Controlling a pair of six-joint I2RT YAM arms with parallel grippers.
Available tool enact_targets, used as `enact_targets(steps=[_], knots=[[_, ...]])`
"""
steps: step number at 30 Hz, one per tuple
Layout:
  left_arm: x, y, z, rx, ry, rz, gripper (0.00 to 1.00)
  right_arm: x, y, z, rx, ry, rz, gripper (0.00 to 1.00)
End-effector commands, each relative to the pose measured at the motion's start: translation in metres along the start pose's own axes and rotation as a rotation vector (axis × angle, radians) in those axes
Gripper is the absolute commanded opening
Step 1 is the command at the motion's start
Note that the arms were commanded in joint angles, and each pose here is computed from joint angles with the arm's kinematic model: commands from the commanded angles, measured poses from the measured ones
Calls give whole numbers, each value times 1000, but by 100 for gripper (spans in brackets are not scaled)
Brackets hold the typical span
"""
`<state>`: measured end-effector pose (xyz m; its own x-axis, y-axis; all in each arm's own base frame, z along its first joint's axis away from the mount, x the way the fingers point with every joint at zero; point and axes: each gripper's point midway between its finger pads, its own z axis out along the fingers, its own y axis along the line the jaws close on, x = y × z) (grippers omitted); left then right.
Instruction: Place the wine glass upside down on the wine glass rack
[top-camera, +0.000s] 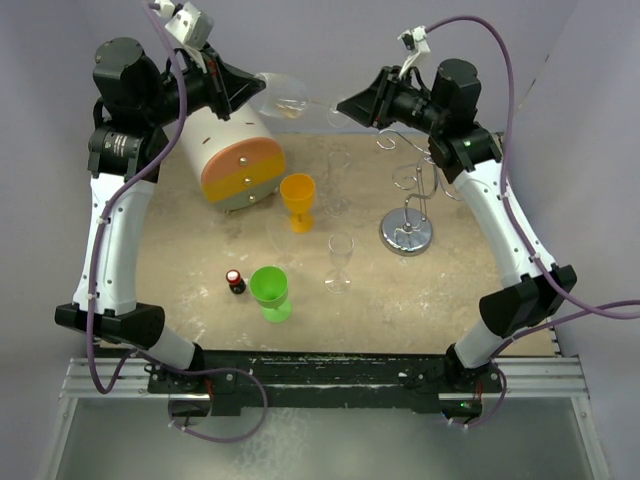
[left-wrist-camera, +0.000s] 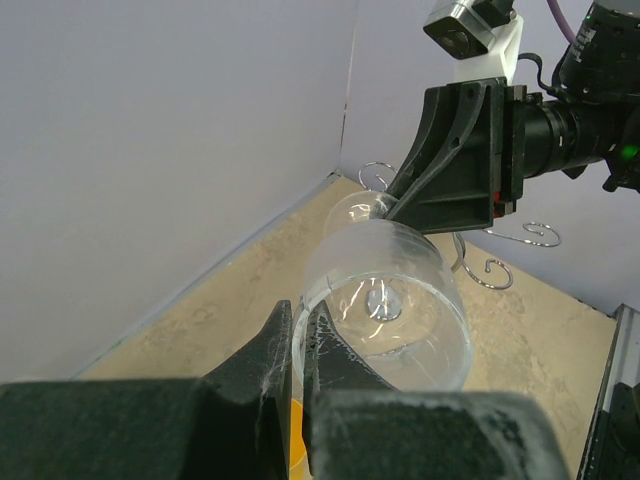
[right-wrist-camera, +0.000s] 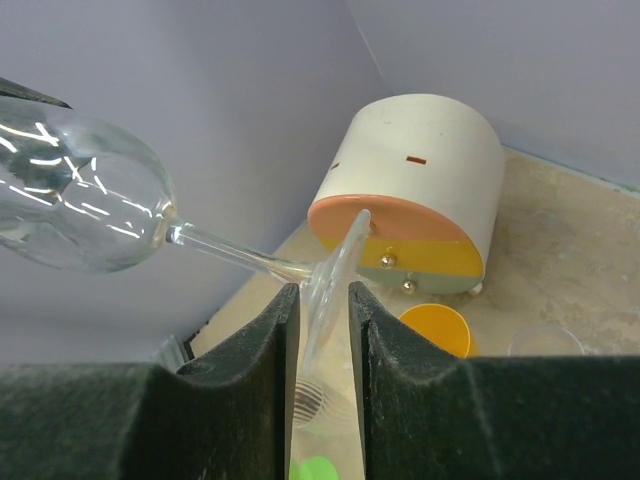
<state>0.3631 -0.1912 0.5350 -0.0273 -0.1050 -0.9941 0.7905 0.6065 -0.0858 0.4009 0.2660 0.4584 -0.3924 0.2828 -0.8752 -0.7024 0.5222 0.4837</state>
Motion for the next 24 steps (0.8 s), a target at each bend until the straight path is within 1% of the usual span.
enact_targets(steps=[1, 4, 11, 16, 17, 21, 24], knots=[[-36, -19, -10, 29, -105, 111, 0, -11, 14, -9, -8, -40, -4, 30], [-38, -20, -11, 28, -107, 118, 0, -10, 12, -9, -1, -37, 0, 29], [-37, -19, -10, 27, -107, 139, 0, -9, 17, -9, -26, -35, 20, 20], [-38, -22, -9, 38, -114, 172, 0, -7, 16, -8, -26, -31, 41, 17], [-37, -22, -9, 42, -112, 172, 0, -7, 16, -8, -25, -30, 46, 15], [-34, -24, -7, 54, -106, 172, 0, -8, 17, -9, -21, -27, 60, 0], [-32, -25, -8, 56, -102, 173, 0, -16, 13, -13, 19, -47, 43, 0]])
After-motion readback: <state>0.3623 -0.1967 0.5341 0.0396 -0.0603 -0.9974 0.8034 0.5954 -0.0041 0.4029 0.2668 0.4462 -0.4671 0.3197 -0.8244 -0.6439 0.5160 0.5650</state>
